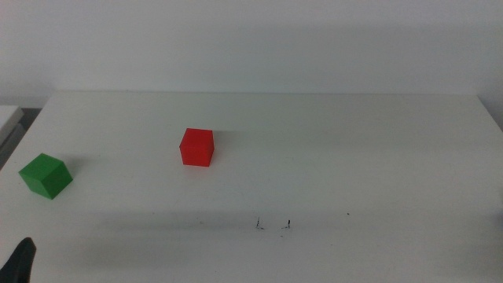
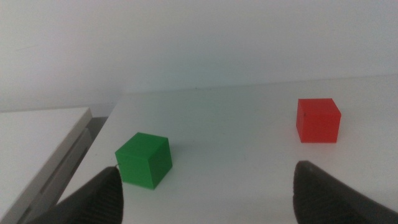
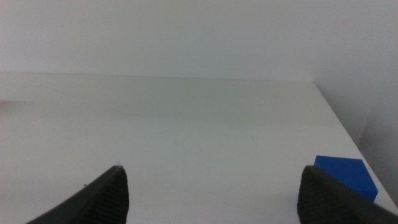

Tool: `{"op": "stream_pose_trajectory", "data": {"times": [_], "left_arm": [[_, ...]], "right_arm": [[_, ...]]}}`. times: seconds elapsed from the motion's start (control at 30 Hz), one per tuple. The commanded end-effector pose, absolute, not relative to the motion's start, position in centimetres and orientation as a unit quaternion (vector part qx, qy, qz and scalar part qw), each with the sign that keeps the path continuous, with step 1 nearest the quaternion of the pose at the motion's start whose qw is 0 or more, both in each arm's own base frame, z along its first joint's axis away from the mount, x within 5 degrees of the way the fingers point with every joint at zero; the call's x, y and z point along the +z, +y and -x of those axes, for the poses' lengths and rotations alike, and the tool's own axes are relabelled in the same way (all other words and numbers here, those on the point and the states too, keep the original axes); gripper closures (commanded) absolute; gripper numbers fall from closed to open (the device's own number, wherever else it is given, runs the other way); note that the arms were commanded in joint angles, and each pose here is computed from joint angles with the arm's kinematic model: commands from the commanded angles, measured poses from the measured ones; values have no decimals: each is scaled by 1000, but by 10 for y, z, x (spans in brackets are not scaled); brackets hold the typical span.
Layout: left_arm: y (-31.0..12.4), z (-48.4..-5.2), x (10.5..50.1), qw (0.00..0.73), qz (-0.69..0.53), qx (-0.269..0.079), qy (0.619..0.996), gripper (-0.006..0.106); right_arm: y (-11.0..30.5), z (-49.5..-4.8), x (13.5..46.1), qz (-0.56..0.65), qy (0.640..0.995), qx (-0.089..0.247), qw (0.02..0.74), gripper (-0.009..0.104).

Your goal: Stack red cubes first, then green, then blue cubes in a specific spot.

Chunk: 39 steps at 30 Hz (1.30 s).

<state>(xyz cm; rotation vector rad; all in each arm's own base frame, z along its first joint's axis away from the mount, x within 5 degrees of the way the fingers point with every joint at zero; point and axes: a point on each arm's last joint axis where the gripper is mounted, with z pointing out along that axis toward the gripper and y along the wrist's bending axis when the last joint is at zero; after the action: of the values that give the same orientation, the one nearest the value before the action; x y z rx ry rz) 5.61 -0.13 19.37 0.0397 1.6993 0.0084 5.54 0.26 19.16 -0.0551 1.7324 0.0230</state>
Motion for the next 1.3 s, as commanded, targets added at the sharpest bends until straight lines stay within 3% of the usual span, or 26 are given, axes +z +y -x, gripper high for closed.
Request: {"op": "stream_pose_trajectory", "data": {"times": [0.0, 0.27, 0.53, 0.73, 0.97, 1.27], "left_arm": [[-1, -58, 202, 656, -13, 0, 754, 7], [2, -105, 293, 499, 3, 3, 867, 7], [-7, -198, 339, 360, 3, -59, 931, 7], [-49, -275, 327, 290, -24, -89, 952, 9], [-119, -351, 299, 254, -78, -28, 964, 9], [-159, -412, 248, 203, -82, -27, 975, 9]], "right_arm": [[2, -55, 191, 25, 758, 3, 651, 6], [2, -55, 191, 25, 758, 3, 651, 6], [2, -55, 191, 25, 758, 3, 651, 6], [2, -55, 191, 25, 758, 3, 651, 6], [2, -55, 191, 25, 758, 3, 651, 6], [2, -55, 191, 25, 758, 3, 651, 6]]}}
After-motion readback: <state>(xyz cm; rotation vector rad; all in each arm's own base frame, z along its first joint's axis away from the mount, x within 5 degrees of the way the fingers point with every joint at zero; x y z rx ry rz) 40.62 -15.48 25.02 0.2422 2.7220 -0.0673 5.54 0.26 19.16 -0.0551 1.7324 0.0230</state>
